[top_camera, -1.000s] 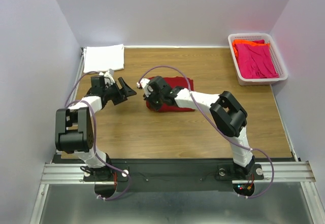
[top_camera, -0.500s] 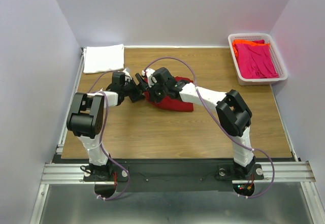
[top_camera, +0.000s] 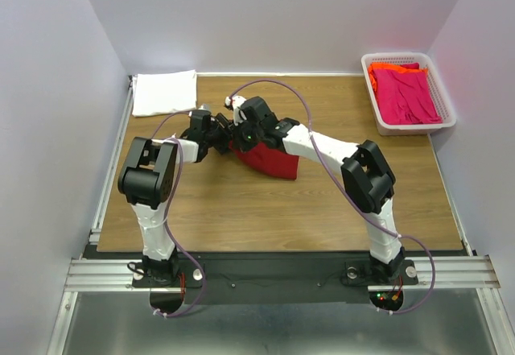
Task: Fold and stack the t-shirts
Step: Neatly place the folded tshirt to the corner
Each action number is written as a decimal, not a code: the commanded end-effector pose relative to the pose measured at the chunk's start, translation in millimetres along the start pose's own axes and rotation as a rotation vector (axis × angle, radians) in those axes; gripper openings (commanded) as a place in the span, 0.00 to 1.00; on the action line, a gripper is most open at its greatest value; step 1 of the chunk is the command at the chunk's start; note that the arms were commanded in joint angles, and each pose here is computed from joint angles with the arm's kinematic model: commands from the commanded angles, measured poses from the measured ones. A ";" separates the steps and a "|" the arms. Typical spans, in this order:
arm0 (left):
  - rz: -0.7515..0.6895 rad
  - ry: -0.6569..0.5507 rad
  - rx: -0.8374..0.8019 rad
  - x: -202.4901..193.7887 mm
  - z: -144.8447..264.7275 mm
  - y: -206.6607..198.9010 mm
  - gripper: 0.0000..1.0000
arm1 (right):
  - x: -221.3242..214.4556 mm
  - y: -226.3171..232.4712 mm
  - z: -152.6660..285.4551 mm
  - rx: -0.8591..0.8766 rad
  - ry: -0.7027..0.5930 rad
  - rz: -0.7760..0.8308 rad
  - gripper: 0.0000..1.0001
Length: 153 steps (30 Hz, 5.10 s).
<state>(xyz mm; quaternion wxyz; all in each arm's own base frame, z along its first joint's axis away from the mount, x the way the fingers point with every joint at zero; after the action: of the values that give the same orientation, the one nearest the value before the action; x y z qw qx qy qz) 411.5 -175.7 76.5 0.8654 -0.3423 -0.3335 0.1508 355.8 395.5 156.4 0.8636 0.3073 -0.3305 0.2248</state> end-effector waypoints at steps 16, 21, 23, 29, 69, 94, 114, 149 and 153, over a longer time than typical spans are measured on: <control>-0.366 -0.171 0.133 76.6 -30.6 -22.0 0.00 | 33.7 -4.8 21.4 -0.007 -0.109 -0.027 0.57; -0.550 -0.235 0.194 112.9 -32.9 -29.1 0.00 | 26.6 -47.5 46.8 -0.067 -0.098 -0.061 1.00; -0.610 -0.277 0.229 133.5 -33.3 -33.9 0.00 | 22.0 -61.8 58.6 -0.082 -0.094 -0.077 1.00; -0.734 -0.379 0.305 199.3 -27.9 -50.0 0.00 | 10.3 -87.9 78.3 -0.137 -0.084 -0.087 1.00; -1.012 -0.725 0.410 349.2 73.0 -92.0 0.00 | -5.4 -94.3 74.2 -0.104 -0.029 -0.112 1.00; -0.997 -0.719 0.458 382.3 97.6 -15.7 0.00 | -16.7 -97.2 66.5 -0.097 0.008 -0.129 1.00; -1.057 -0.405 0.444 362.4 24.7 156.5 0.05 | -42.3 -105.2 51.2 -0.095 0.093 -0.158 1.00; -1.184 -0.397 0.502 385.4 143.6 101.2 0.49 | -36.1 -110.7 68.7 -0.050 0.094 -0.192 1.00; -1.141 -0.332 0.389 346.4 148.2 86.4 0.63 | -29.0 -123.8 86.2 -0.034 0.086 -0.253 1.00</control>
<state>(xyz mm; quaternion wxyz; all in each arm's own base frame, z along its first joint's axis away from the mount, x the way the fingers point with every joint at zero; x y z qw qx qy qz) 591.0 155.0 257.2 0.7786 0.1527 -0.5694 -0.2150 365.7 259.2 110.2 0.9137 0.2926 -0.2447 0.1403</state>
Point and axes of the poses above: each gripper's point midway between its finger pads, its own z axis back along the fingers, its own y axis along the line the jaws close on, x = y × z, the point moved 5 cm from there along z, back along the fingers, and after that the axes turned 13 degrees about -z, right-handed, at the moved point
